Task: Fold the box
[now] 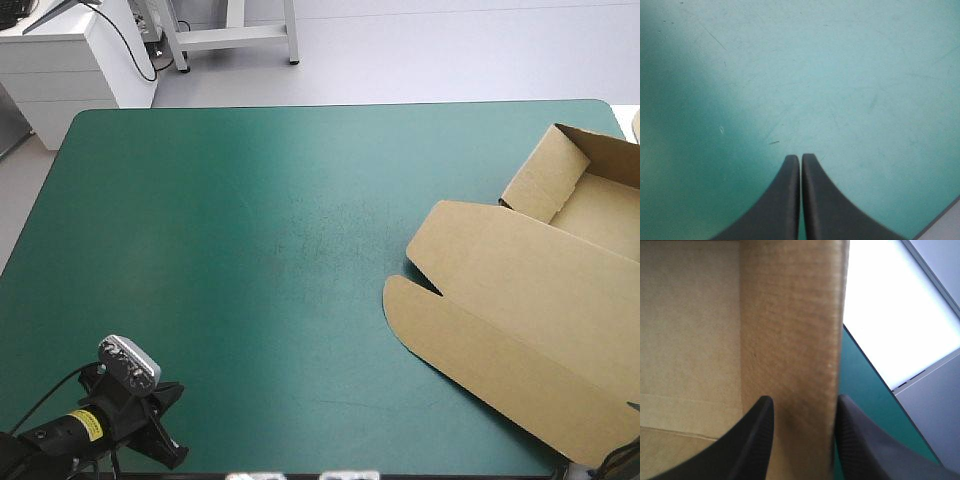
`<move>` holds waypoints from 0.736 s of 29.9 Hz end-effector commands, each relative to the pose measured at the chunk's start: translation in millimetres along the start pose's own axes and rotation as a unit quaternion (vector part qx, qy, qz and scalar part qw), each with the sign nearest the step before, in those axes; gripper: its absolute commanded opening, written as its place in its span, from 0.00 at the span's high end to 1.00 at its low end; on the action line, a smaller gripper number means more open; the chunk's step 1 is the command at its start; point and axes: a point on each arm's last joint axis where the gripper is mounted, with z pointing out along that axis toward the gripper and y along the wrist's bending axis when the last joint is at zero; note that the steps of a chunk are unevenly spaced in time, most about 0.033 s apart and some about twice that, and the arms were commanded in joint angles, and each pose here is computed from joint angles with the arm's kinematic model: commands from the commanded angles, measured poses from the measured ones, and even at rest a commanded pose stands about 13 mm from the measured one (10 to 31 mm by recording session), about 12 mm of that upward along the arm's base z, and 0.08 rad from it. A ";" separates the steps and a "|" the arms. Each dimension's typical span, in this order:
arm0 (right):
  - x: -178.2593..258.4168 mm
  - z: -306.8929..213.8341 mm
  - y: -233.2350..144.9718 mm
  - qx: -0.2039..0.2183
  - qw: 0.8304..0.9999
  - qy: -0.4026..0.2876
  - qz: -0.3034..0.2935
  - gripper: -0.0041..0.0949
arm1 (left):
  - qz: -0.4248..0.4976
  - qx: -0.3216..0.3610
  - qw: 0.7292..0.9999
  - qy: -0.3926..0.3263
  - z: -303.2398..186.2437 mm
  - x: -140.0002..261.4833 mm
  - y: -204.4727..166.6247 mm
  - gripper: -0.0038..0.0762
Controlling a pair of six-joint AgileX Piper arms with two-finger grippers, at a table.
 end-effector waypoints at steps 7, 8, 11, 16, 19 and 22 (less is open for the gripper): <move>8.5 -60.8 -1.6 0.009 0.997 -0.073 -0.024 0.54 | -0.003 0.000 0.999 -0.036 -4.5 -10.8 0.3 0.96; 10.2 -67.0 -1.0 0.008 0.996 -0.081 -0.029 0.54 | -0.003 0.000 0.999 -0.036 -4.5 -10.8 0.3 0.96; 17.9 -90.6 4.1 -0.016 0.993 -0.110 -0.027 0.56 | -0.003 0.000 0.999 -0.036 -4.5 -10.8 0.3 0.96; 40.9 -144.6 22.3 -0.107 0.978 -0.178 -0.033 0.86 | -0.003 0.000 0.999 -0.036 -4.5 -10.8 0.3 0.96; 67.0 -174.5 33.7 -0.160 0.963 -0.212 -0.054 0.96 | -0.004 0.000 0.999 -0.037 -4.5 -11.0 0.2 0.96; 99.2 -198.8 39.4 -0.171 0.954 -0.238 -0.066 0.96 | -0.004 0.000 0.999 -0.037 -4.5 -11.0 0.2 0.96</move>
